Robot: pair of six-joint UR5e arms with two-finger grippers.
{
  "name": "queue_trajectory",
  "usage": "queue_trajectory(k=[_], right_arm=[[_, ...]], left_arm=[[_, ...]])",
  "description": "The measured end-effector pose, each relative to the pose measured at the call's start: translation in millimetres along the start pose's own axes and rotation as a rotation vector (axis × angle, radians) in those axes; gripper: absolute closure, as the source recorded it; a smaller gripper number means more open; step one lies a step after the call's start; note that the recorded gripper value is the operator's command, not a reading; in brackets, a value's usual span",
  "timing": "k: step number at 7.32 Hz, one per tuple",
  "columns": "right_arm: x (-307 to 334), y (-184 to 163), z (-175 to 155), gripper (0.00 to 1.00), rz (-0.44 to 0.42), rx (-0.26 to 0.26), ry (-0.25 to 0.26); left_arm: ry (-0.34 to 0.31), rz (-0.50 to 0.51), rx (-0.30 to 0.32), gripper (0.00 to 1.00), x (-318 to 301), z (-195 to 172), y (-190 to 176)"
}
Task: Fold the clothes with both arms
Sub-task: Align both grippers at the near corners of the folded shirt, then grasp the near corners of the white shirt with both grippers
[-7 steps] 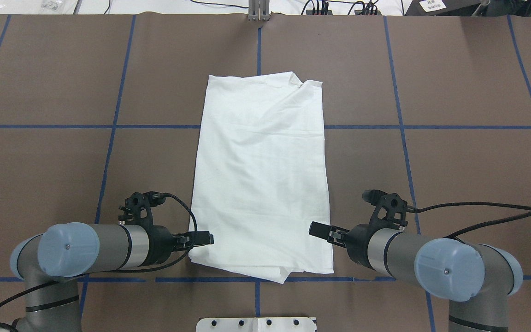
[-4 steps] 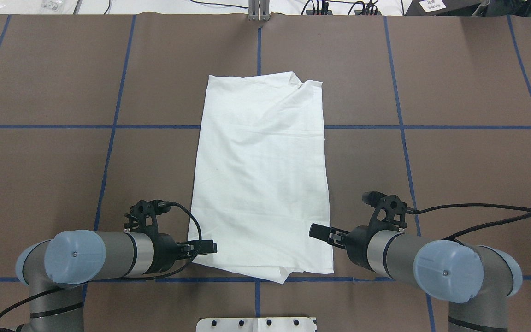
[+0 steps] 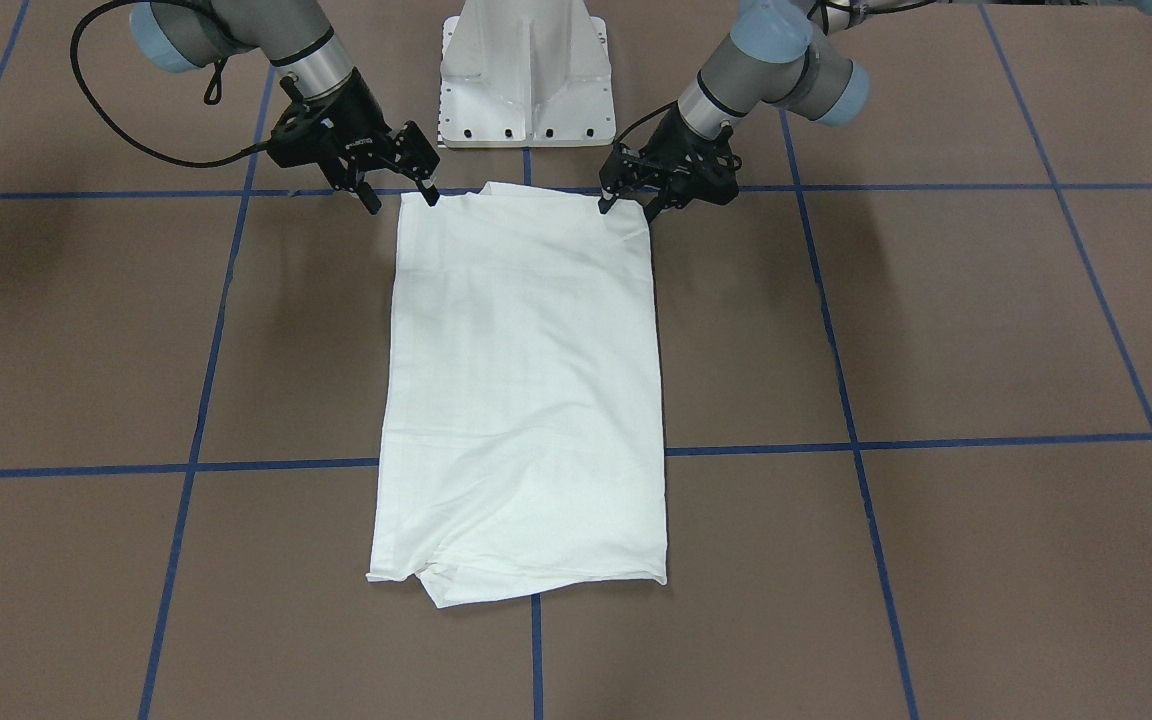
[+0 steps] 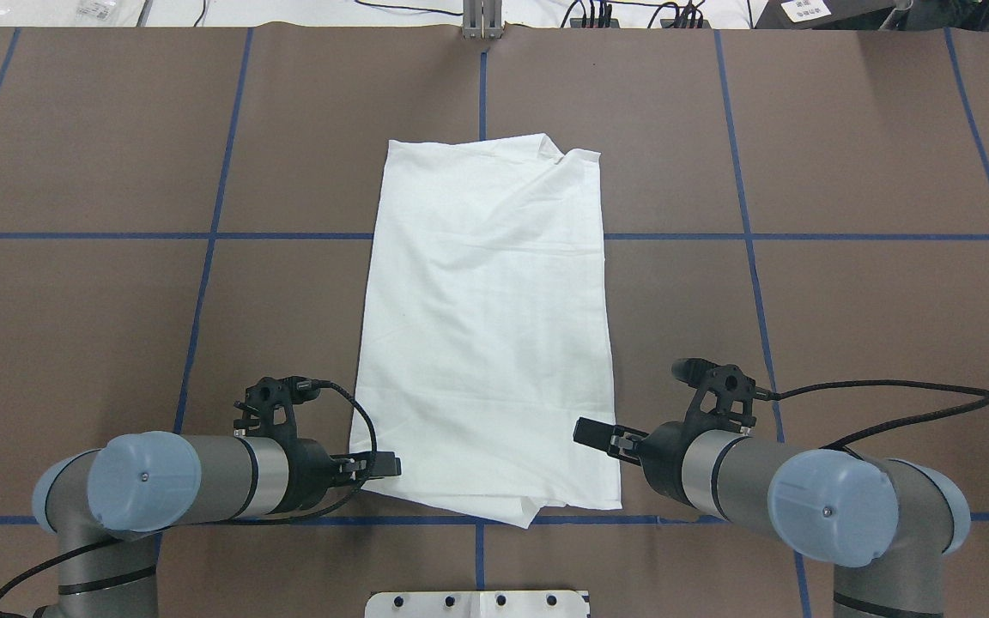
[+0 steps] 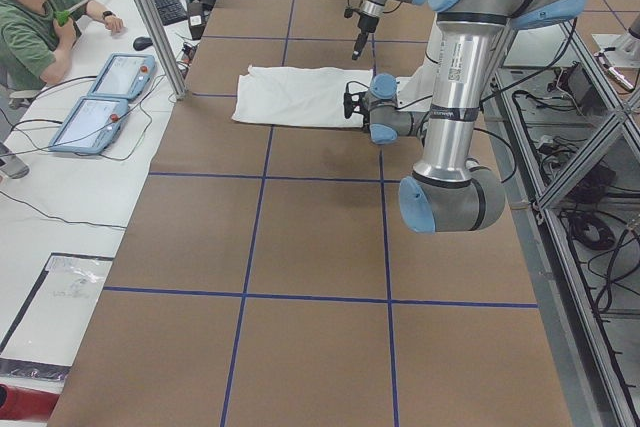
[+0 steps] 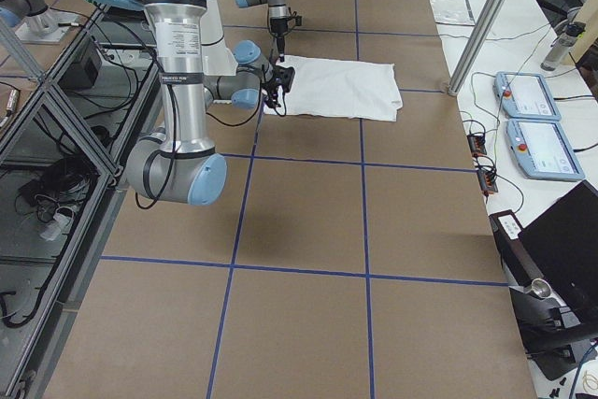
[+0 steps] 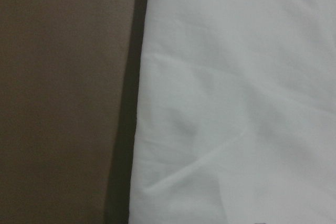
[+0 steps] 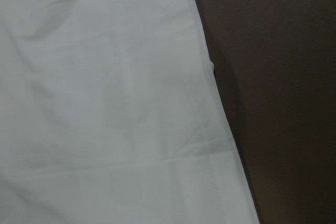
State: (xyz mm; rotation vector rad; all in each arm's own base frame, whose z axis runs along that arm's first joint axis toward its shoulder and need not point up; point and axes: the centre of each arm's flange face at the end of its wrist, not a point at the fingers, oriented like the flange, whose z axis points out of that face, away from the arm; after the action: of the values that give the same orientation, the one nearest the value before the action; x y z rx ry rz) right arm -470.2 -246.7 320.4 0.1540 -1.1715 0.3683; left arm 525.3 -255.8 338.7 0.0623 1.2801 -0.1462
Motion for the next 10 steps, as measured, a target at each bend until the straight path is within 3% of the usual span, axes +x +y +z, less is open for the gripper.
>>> queue_trajectory(k=[4,6,8,10], right_arm=[[1,5,2,0.0,0.008,-0.004,0.006],[2,20,7,0.01,0.154,-0.021,0.041],[5,49,24,0.04,0.337,-0.035,0.117],[-9,65,39,0.04,0.463,-0.02,0.166]], left_arm=[[0.015,0.001,0.002,1.0,5,-5,0],[0.02,0.002,0.003,1.0,8,-6,0],[0.023,0.002,0.004,1.0,10,-6,0],[0.025,0.002,0.004,1.0,11,-6,0]])
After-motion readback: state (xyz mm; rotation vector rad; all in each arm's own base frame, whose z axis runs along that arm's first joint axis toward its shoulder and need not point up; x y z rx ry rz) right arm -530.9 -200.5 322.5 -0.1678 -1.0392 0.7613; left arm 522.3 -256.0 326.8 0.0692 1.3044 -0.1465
